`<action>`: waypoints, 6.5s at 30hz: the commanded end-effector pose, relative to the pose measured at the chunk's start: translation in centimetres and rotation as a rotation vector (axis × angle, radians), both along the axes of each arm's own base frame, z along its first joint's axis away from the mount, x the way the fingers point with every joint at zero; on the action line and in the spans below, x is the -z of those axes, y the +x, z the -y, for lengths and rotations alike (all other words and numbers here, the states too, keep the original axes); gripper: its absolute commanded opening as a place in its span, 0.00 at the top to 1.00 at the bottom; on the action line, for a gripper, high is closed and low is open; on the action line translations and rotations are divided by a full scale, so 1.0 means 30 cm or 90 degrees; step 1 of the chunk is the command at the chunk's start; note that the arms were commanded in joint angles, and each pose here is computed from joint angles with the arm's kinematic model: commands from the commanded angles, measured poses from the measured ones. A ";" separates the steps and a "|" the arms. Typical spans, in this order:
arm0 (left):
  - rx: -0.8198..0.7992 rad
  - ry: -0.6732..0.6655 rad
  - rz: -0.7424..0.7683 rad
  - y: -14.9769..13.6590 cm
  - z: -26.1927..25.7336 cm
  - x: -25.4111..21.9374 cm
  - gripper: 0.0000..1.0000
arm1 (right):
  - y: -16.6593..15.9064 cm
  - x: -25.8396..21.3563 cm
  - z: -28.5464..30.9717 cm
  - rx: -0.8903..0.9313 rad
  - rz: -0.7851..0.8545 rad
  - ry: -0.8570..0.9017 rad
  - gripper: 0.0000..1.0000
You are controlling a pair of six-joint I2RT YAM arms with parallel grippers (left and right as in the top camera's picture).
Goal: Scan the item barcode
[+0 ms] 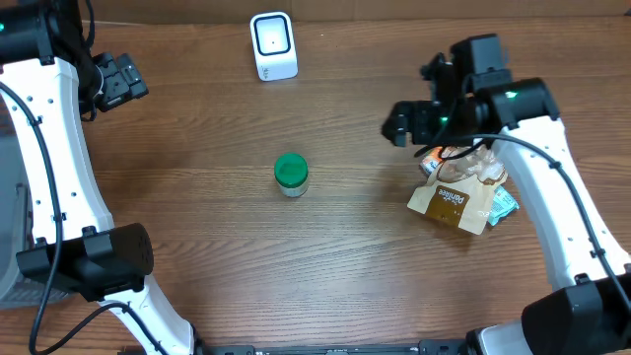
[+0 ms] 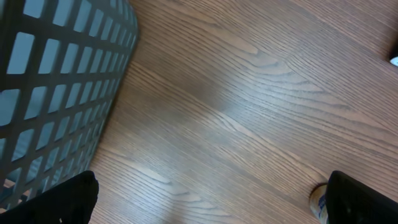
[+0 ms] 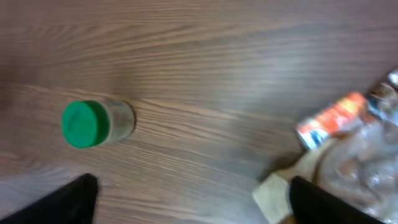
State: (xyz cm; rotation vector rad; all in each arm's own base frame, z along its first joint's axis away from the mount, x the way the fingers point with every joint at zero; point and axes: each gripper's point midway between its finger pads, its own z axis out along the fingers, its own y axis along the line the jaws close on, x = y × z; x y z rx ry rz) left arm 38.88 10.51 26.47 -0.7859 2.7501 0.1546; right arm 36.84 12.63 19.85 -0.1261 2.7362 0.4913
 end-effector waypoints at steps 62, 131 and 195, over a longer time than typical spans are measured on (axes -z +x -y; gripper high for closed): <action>0.008 0.026 0.030 -0.020 -0.013 -0.070 0.00 | -0.021 0.438 -0.666 -0.046 -0.065 -0.032 0.18; 0.008 0.026 0.031 -0.019 -0.013 -0.070 0.00 | -0.004 0.274 -0.412 0.251 -0.171 -0.026 0.00; 0.008 0.026 0.031 -0.019 -0.013 -0.070 0.00 | -0.086 0.369 -0.489 -0.865 0.137 -0.249 0.37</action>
